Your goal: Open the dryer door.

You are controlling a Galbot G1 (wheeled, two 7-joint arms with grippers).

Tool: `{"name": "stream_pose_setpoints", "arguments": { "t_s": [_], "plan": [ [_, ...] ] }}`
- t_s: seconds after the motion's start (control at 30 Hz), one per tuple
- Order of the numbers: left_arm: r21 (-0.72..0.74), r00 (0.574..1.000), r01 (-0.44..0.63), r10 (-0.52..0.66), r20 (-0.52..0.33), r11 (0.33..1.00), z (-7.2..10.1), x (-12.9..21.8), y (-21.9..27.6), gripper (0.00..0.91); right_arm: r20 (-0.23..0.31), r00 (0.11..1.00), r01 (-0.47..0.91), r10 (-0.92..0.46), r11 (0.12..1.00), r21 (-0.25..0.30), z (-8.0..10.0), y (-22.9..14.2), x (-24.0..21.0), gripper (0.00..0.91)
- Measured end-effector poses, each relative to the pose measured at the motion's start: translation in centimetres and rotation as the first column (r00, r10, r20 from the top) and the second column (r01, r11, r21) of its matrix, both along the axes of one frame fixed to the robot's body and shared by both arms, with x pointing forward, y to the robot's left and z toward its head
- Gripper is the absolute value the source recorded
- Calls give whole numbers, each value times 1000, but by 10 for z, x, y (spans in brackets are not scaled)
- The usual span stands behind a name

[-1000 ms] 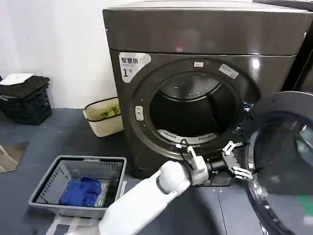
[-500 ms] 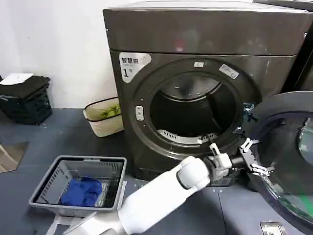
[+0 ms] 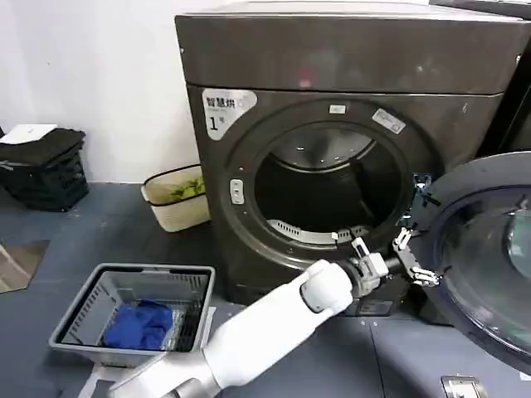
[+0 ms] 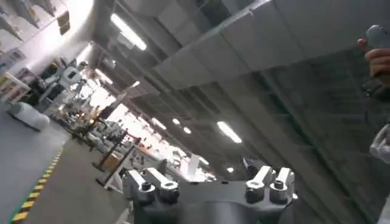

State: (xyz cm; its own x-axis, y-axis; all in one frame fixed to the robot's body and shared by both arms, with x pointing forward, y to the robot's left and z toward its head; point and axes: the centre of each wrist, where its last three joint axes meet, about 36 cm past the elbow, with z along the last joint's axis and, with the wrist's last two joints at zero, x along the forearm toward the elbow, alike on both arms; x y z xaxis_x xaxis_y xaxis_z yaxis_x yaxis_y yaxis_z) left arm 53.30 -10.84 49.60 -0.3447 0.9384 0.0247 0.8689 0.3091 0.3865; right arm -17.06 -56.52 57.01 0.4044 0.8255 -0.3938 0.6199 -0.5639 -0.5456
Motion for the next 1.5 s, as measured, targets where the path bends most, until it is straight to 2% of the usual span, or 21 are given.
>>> {"name": "stream_pose_setpoints", "arguments": {
  "t_s": [0.13,0.23,0.33,0.47,0.53,0.73,0.83,0.97,1.13,1.3,1.5],
  "plan": [
    [16,999,23,-22,-43,1000,0,-9,-2,907,5,1000,-6,6,1000,4,0,-5,0,907],
    [13,997,44,-43,-70,999,7,-23,-5,907,8,1000,-12,12,1000,9,-2,-10,2,907],
    [-14,992,68,-69,-103,998,23,-44,-7,907,10,1000,-21,21,1000,12,-5,-16,4,907],
    [-86,980,90,-104,-170,992,61,-81,-2,907,8,1000,-31,30,999,13,-6,-25,5,907],
    [-85,977,84,-98,-189,993,70,-90,17,907,7,999,-33,33,999,15,-6,-30,3,907],
    [28,975,0,6,-224,1000,72,-95,110,907,13,999,-41,41,999,20,-7,-43,7,907],
    [96,957,-72,95,-273,993,75,-104,144,907,10,998,-69,69,997,19,-11,-48,13,907],
    [174,924,-129,182,-337,976,83,-112,186,907,8,995,-104,104,994,28,-15,-55,19,907],
    [268,883,-235,321,-343,934,90,-102,239,907,1,990,-141,141,989,31,-15,-63,23,907],
    [324,800,-375,479,-360,869,103,-87,288,907,-6,982,-187,187,982,34,-15,-67,33,907],
    [338,689,-470,578,-437,816,121,-73,327,907,7,969,-245,245,968,44,-19,-65,45,907]
  ]
}}
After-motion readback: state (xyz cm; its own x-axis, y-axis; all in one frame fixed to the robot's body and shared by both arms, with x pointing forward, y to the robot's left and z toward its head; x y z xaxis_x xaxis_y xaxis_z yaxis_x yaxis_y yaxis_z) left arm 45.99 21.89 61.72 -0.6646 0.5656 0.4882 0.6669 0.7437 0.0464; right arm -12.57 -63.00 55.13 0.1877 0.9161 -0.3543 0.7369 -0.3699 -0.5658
